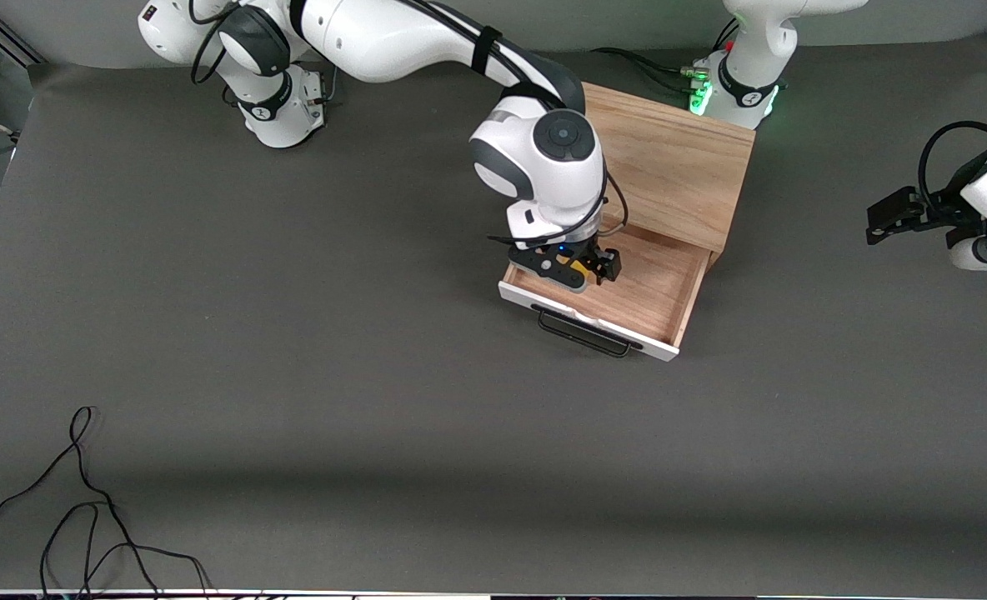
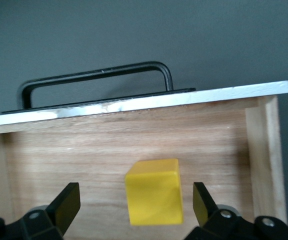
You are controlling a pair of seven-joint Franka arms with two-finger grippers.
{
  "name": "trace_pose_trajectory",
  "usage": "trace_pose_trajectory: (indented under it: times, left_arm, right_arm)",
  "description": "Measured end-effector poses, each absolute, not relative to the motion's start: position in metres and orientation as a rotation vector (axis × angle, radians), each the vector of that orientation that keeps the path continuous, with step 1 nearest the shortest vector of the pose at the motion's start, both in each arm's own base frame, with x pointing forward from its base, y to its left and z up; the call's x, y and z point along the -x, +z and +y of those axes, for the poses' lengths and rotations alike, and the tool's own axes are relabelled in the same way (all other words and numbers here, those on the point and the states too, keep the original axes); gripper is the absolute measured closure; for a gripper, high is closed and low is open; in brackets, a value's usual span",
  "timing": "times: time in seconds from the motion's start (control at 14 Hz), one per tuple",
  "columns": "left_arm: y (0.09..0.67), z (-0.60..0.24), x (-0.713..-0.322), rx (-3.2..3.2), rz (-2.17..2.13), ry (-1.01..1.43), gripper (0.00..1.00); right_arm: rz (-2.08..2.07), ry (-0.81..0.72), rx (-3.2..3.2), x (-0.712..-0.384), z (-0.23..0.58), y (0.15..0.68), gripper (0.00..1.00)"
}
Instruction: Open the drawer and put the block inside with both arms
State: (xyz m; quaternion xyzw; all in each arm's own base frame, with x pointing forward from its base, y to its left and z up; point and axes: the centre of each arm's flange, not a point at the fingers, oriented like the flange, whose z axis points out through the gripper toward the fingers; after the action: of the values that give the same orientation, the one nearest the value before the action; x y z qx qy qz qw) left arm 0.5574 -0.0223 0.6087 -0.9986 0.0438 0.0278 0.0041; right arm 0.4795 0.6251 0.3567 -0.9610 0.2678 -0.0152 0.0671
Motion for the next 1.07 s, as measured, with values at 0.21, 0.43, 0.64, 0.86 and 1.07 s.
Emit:
trace_pose_trajectory:
  times: [0.21, 0.43, 0.64, 0.86, 1.07]
  left_arm:
    - [0.609, -0.022, -0.557, 3.129, 0.138, 0.088, 0.0]
    - [0.609, -0.023, -0.557, 3.129, 0.14, 0.089, 0.0]
    - [0.609, -0.024, -0.557, 3.129, 0.143, 0.09, 0.0]
    - [0.608, -0.024, -0.557, 3.129, 0.143, 0.091, 0.0]
    - [0.608, -0.024, -0.557, 3.129, 0.144, 0.092, 0.0]
  right_arm:
    - [0.72, -0.07, 2.919, -0.485, 0.613, 0.392, 0.0]
    - [0.643, -0.096, 2.934, -0.52, 0.57, 0.436, 0.0]
    - [0.571, -0.127, 2.939, -0.553, 0.521, 0.479, 0.0]
    - [0.501, -0.136, 2.967, -0.566, 0.482, 0.512, 0.0]
    - [0.473, -0.13, 2.983, -0.583, 0.428, 0.532, 0.0]
